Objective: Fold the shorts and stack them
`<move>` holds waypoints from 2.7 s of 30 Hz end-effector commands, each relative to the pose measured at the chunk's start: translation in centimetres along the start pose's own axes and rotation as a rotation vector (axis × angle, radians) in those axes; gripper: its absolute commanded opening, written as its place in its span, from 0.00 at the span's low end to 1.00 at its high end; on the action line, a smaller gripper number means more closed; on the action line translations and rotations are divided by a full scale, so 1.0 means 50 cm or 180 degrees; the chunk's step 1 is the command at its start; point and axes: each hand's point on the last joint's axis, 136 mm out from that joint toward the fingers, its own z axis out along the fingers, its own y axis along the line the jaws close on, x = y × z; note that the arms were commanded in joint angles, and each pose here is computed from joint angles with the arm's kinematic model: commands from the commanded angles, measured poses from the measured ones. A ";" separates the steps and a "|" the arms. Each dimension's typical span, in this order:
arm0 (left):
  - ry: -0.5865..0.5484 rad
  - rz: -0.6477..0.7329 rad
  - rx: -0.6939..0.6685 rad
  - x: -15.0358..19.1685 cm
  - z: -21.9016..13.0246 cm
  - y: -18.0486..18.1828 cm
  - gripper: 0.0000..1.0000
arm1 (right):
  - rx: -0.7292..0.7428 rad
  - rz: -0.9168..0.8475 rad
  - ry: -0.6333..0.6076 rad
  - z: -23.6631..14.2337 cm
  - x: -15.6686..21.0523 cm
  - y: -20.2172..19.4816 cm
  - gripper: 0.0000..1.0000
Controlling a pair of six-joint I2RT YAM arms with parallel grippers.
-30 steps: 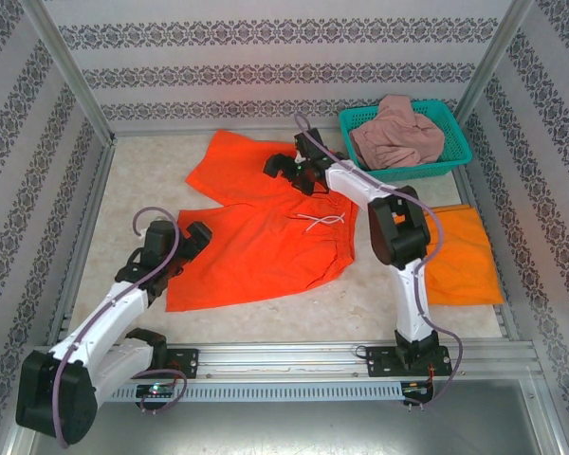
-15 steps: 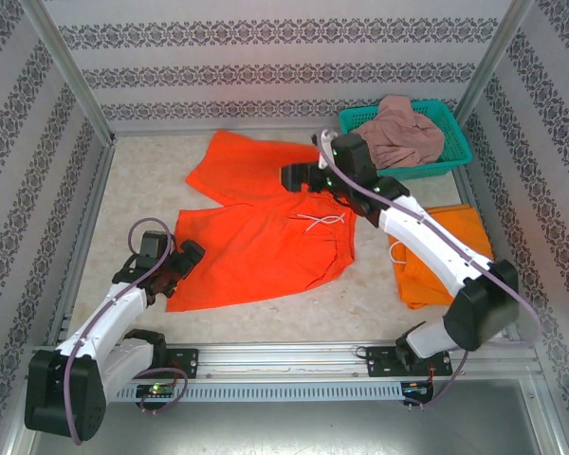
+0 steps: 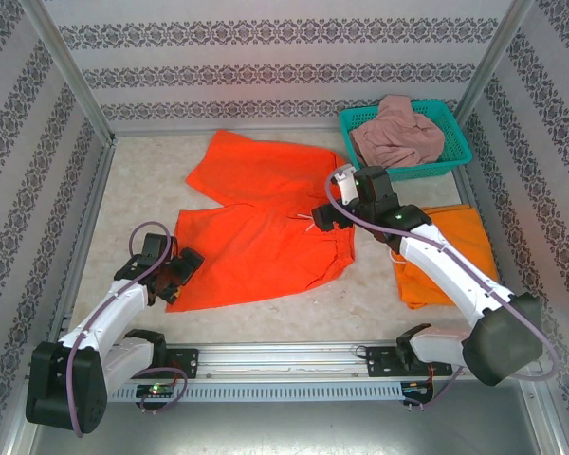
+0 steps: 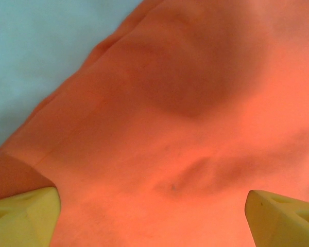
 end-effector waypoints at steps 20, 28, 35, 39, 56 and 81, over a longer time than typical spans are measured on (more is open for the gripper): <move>0.0092 -0.0469 -0.0889 0.050 -0.066 0.154 0.74 | 0.0009 -0.0144 0.0372 0.008 0.079 -0.002 0.96; 0.0063 -0.0366 -0.0804 0.031 -0.024 0.133 0.51 | -0.0059 -0.0727 0.0809 -0.008 0.138 0.002 0.94; -0.0200 -0.0207 -0.0625 -0.014 -0.034 0.088 0.23 | -0.0150 -0.1955 0.1303 -0.024 0.246 0.012 0.91; -0.0336 -0.0123 -0.0410 -0.037 -0.052 0.047 0.10 | -0.0001 -0.2605 0.1598 -0.015 0.295 -0.012 0.88; -0.0559 0.0020 -0.0118 -0.074 -0.080 -0.014 0.01 | 0.0238 -0.3281 0.1734 0.102 0.349 -0.045 0.38; -0.1134 0.0350 0.0106 -0.270 -0.134 -0.224 0.00 | 0.0552 -0.2589 0.0351 0.163 -0.025 -0.021 0.00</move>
